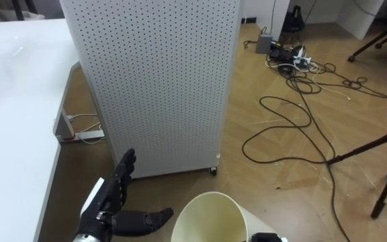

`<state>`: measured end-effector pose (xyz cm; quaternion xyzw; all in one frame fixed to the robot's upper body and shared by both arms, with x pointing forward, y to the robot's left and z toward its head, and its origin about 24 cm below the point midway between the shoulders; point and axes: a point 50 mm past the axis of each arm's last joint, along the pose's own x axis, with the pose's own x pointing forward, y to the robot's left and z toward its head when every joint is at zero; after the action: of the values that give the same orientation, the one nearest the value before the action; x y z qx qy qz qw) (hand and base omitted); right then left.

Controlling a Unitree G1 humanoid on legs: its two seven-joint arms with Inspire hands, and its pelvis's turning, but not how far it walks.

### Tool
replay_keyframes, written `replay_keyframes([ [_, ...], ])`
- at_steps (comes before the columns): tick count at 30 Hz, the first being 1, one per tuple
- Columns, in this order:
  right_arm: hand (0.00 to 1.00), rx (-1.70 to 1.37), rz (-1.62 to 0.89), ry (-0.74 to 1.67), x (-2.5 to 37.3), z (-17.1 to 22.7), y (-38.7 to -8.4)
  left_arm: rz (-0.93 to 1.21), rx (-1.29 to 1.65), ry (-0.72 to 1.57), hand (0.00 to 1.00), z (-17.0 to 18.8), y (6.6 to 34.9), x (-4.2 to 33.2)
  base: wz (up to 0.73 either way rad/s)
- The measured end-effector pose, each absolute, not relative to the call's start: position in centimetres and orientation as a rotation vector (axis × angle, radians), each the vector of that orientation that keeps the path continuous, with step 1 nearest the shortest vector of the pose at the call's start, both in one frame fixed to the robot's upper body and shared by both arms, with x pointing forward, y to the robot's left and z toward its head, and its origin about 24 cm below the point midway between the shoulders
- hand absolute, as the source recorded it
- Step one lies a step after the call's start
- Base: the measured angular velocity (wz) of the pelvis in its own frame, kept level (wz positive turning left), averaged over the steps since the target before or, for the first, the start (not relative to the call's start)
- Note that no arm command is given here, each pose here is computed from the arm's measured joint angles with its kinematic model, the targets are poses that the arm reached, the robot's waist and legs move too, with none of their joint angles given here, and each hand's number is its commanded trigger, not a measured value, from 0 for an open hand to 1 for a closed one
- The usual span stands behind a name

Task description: Pick garbage

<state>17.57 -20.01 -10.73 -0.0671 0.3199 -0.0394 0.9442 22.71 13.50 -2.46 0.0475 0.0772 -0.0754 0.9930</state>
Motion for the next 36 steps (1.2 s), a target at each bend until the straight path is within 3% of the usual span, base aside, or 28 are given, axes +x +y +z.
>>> replay_keyframes([
  [7,1.00,-0.115,-0.098,0.698,16.4,-11.4,-20.3,-0.117,0.150,0.341,0.00,-6.3,15.0,21.2,-0.03],
  [17,1.00,-0.079,-0.107,0.745,15.7,-12.1,-20.8,-0.102,0.178,0.457,0.00,-8.5,15.9,19.9,0.00],
  [29,1.00,-0.077,-0.100,0.816,14.4,-13.1,-21.1,-0.003,0.223,0.649,0.00,-11.6,19.1,17.3,-0.08],
  [36,1.00,-0.069,-0.089,0.877,13.3,-13.9,-21.5,0.000,0.271,0.812,0.00,-13.9,19.8,14.1,-0.05],
])
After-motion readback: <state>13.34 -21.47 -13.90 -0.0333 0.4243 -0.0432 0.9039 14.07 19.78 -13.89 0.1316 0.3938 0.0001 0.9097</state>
